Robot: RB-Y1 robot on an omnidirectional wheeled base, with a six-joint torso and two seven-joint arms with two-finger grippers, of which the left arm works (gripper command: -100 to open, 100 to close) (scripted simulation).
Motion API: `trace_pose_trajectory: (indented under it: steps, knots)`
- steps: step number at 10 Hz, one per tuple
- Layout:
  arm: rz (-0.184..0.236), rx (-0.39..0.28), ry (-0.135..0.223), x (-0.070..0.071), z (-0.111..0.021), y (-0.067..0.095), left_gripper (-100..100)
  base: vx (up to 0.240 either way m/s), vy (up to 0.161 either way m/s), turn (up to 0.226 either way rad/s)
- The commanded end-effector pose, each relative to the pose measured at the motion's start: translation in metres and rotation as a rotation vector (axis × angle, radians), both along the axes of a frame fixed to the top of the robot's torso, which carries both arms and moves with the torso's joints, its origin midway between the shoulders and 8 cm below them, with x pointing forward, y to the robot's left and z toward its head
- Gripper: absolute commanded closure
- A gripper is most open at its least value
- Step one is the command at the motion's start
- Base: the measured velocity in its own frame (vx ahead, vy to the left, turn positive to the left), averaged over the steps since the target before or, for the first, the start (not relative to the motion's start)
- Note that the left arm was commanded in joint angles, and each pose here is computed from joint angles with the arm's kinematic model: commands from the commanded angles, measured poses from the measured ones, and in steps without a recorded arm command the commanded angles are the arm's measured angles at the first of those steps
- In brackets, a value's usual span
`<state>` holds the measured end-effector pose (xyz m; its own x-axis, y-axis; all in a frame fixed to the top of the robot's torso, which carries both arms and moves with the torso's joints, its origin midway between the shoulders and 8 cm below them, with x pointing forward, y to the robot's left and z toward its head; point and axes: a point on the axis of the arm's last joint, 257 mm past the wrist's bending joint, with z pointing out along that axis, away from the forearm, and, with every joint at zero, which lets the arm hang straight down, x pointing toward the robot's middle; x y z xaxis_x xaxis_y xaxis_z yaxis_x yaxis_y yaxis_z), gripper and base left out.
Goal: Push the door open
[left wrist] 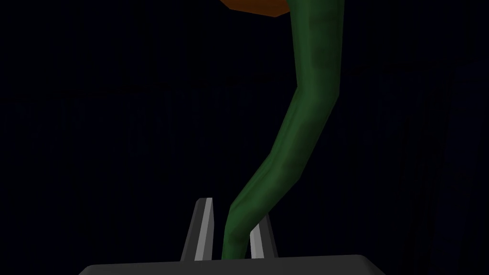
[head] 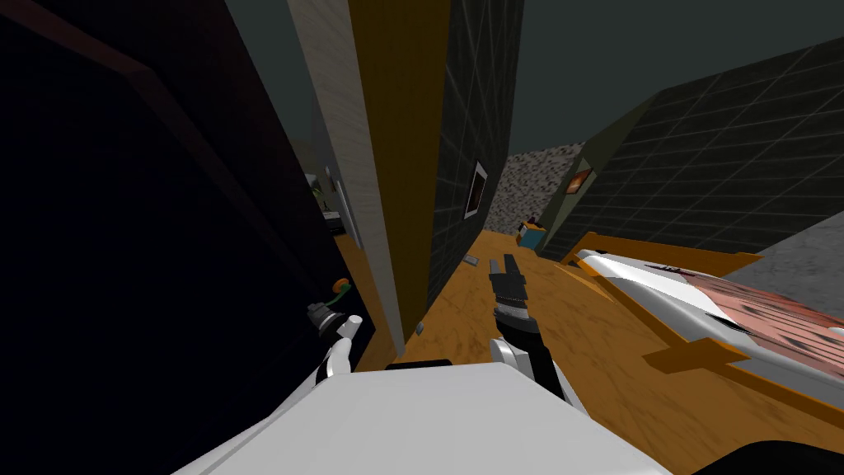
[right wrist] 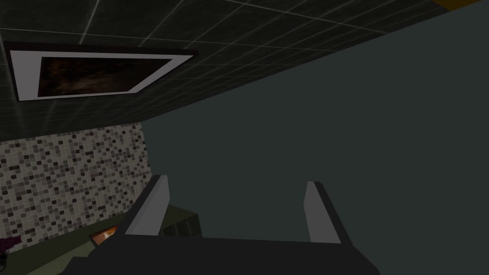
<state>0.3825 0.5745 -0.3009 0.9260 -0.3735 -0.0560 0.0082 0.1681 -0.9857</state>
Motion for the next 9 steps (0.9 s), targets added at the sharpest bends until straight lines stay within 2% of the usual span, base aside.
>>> trace_pose_trajectory:
  steps: [1,2,3,4,6,8,9]
  knots:
    - [0.026,0.033,-0.021,-0.004,0.013,0.014,100,0.015,0.025,0.013]
    - [0.026,0.033,-0.021,-0.004,0.013,0.014,100,0.013,0.004,0.004]
    - [0.056,0.028,-0.021,-0.011,0.012,0.017,100,0.005,0.028,-0.102]
    - [0.056,0.028,-0.021,-0.011,0.012,0.017,100,-0.004,0.044,-0.070]
    - [0.115,0.018,-0.021,-0.026,0.009,0.022,100,-0.015,0.072,-0.157]
    - [0.115,0.018,-0.021,-0.026,0.009,0.022,100,0.003,0.051,-0.031]
    - [0.171,0.006,-0.020,-0.041,0.005,0.025,100,0.024,0.064,-0.199]
